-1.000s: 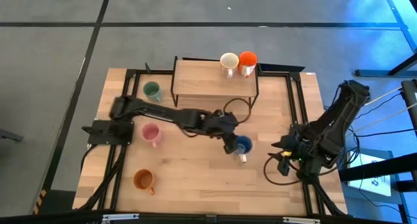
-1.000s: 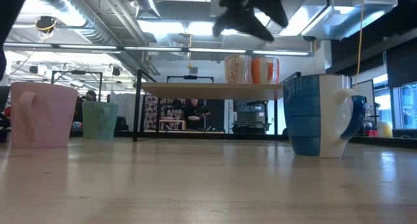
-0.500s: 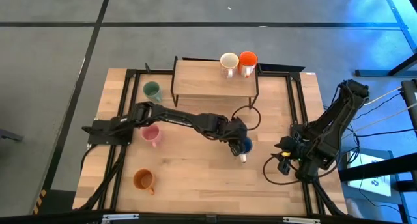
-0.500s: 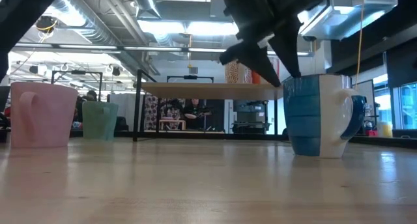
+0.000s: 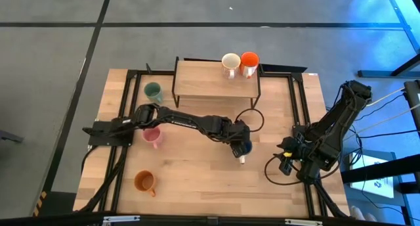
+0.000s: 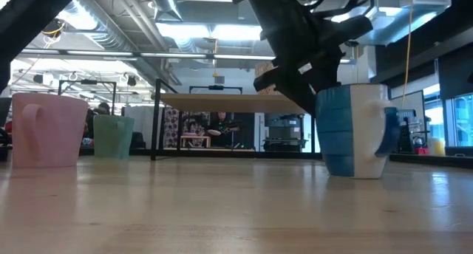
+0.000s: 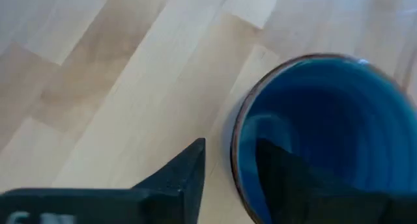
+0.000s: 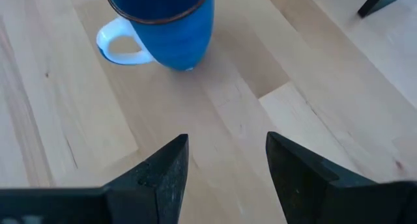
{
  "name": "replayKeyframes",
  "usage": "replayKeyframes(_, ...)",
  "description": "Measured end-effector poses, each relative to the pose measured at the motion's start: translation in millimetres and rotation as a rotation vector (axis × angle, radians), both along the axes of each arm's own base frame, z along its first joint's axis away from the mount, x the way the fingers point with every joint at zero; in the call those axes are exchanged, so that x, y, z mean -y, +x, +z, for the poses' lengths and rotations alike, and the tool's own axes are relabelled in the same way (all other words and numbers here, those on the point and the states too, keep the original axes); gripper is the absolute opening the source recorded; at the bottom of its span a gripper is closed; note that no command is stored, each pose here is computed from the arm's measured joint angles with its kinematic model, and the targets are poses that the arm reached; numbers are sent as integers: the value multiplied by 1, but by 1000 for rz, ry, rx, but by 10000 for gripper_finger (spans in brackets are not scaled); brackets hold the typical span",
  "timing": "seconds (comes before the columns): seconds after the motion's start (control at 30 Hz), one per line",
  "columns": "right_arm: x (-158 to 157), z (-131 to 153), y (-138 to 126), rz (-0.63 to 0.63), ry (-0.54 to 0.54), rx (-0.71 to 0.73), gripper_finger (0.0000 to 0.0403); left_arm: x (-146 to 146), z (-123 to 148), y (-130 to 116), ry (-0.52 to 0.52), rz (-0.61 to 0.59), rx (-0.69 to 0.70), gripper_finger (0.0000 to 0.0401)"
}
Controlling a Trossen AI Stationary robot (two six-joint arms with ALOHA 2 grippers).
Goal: Place coffee mugs
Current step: Put the blue mug on the shelf
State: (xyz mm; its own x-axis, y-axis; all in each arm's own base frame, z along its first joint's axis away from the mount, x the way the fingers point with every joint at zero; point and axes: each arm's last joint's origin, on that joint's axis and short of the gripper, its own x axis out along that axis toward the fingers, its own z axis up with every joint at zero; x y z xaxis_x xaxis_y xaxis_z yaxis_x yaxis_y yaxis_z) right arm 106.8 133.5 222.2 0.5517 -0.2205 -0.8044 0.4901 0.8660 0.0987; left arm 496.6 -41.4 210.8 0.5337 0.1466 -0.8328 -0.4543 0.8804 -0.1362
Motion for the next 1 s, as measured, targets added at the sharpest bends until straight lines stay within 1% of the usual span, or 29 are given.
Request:
replayKeyframes(0.27,0,0,0,-1,-2,5,193,-4,0,0,37,-54,-9,20)
replayKeyframes(0.43,0,0,0,0,1,5,193,-4,2,1,46,-74,-3,15)
replayKeyframes(0.5,0,0,0,-2,3,5,193,-4,9,-3,49,-81,-10,15)
replayKeyframes(0.6,0,0,0,-17,3,20,193,-4,35,-10,72,-88,7,14)
replayKeyframes(0.77,0,1,1,-18,2,25,193,-12,101,-33,107,-91,36,14)
replayKeyframes(0.83,0,1,1,-19,2,25,193,-17,124,-43,150,-91,21,14)
replayKeyframes(0.93,2,0,3,-37,0,23,193,-31,157,-58,221,-66,38,14)
replayKeyframes(1.0,5,0,5,-57,-6,19,193,-43,170,-70,271,-48,44,14)
